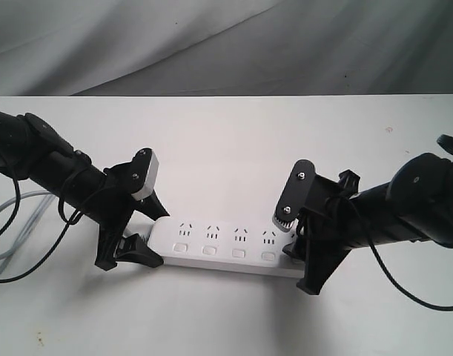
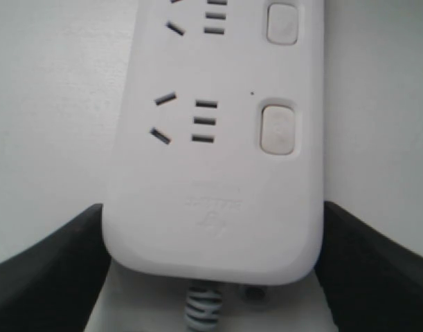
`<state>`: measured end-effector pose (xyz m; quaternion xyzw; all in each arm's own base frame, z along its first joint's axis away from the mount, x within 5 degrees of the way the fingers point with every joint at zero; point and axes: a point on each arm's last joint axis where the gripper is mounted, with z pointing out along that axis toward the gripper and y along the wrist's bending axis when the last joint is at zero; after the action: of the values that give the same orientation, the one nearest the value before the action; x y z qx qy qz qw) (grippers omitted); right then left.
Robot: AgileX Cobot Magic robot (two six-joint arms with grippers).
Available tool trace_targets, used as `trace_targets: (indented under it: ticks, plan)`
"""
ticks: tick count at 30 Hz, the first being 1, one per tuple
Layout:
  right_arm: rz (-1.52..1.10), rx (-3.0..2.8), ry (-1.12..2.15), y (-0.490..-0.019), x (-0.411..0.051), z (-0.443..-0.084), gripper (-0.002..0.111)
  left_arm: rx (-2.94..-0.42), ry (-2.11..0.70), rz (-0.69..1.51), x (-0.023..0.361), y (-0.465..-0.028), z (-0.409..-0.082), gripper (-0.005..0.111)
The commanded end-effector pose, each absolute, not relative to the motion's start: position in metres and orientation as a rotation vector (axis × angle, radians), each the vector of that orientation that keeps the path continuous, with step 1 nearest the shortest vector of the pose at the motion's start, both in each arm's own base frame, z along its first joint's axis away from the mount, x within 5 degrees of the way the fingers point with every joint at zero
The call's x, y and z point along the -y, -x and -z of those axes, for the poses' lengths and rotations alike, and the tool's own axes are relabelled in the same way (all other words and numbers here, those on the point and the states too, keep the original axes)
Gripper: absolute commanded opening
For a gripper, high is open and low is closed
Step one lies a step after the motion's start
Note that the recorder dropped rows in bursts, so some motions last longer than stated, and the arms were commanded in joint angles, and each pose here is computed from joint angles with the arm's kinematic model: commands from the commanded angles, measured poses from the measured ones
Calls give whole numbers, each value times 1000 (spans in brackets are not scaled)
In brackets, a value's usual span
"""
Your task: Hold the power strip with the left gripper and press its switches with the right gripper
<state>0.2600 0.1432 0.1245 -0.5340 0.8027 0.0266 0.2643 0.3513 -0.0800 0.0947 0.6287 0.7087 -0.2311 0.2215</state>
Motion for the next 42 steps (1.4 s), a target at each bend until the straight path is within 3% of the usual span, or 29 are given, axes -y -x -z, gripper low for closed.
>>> trace_targets:
  ticks: [1, 15, 20, 29, 32, 35, 37, 42]
  plan:
    - [-93, -2211, 1540, -250, -138, -106, 53, -1951, -1771, 616, 80, -351, -94, 68]
    - [-36, -2192, 1529, -249, -134, -106, 53, -1954, -1769, 617, 80, -351, -94, 68]
    - [-46, -2115, 1462, -253, -139, -135, 53, -1952, -1770, 616, 80, -351, -94, 68]
    - [-112, -1905, 1235, -231, -133, -227, 52, -1954, -1768, 617, 80, -351, -94, 68]
    - [-145, -1816, 1204, -213, -128, -256, 40, -1954, -1768, 617, 80, -351, -94, 68]
    - [-133, -1711, 1158, -185, -114, -279, 14, -1952, -1770, 616, 80, -351, -94, 68]
    - [-126, -1673, 1140, -172, -108, -285, 4, -1952, -1770, 616, 80, -351, -94, 68]
    - [-132, -1601, 1055, -139, -90, -292, 0, -1952, -1770, 616, 80, -351, -94, 68]
